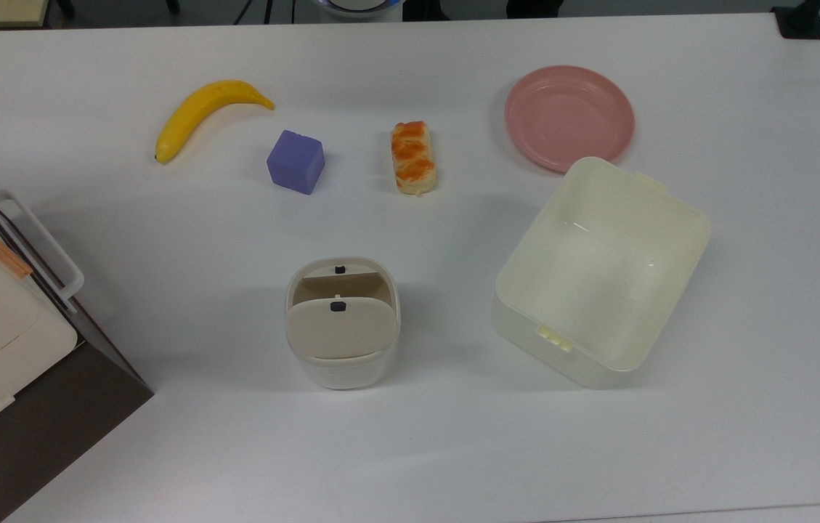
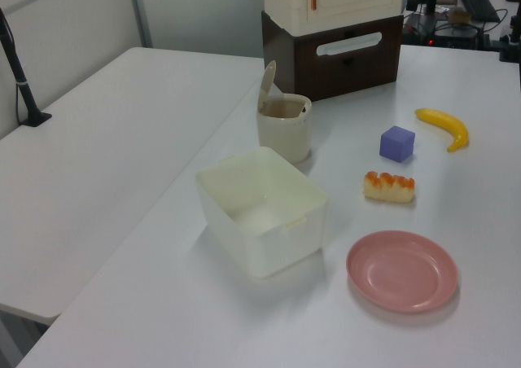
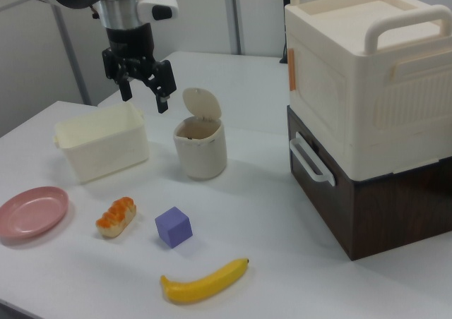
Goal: Close the trash can
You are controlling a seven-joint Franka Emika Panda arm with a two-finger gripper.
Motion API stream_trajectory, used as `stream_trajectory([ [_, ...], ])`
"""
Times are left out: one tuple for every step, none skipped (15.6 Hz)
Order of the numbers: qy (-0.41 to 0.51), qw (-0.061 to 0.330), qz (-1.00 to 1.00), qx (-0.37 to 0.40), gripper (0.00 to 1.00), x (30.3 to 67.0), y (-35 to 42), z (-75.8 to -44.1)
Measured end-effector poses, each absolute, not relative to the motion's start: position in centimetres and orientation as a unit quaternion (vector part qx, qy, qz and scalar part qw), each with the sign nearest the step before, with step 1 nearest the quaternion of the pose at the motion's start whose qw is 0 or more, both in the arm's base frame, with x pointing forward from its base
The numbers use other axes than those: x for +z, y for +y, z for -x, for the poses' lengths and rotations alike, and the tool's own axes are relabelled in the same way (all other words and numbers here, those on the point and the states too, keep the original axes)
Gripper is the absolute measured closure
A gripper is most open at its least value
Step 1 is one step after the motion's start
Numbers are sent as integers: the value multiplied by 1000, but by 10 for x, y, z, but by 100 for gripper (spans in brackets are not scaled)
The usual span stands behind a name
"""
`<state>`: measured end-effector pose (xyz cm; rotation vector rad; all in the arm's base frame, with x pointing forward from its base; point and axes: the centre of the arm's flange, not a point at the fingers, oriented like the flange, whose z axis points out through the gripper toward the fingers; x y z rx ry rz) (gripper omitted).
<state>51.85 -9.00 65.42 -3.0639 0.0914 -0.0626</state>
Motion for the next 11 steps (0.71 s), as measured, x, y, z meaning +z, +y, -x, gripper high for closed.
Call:
stream_trajectory([
  [25,34,999,-19,0,654,-86,-519],
  [20,28,999,-18,0,654,-82,-520],
  [16,24,999,-17,0,654,-80,-520],
  [12,21,1000,-17,0,654,-79,-520],
  [7,19,1000,-17,0,654,-79,-520],
  [2,17,1000,-17,0,654,-80,-520],
  [-8,13,1000,-16,0,653,-81,-520],
  [-18,12,1000,-16,0,653,-82,-520],
  [-27,13,999,-10,0,652,-83,-518],
  [-31,13,999,-1,0,651,-83,-516],
  [-36,11,999,9,0,650,-84,-514],
])
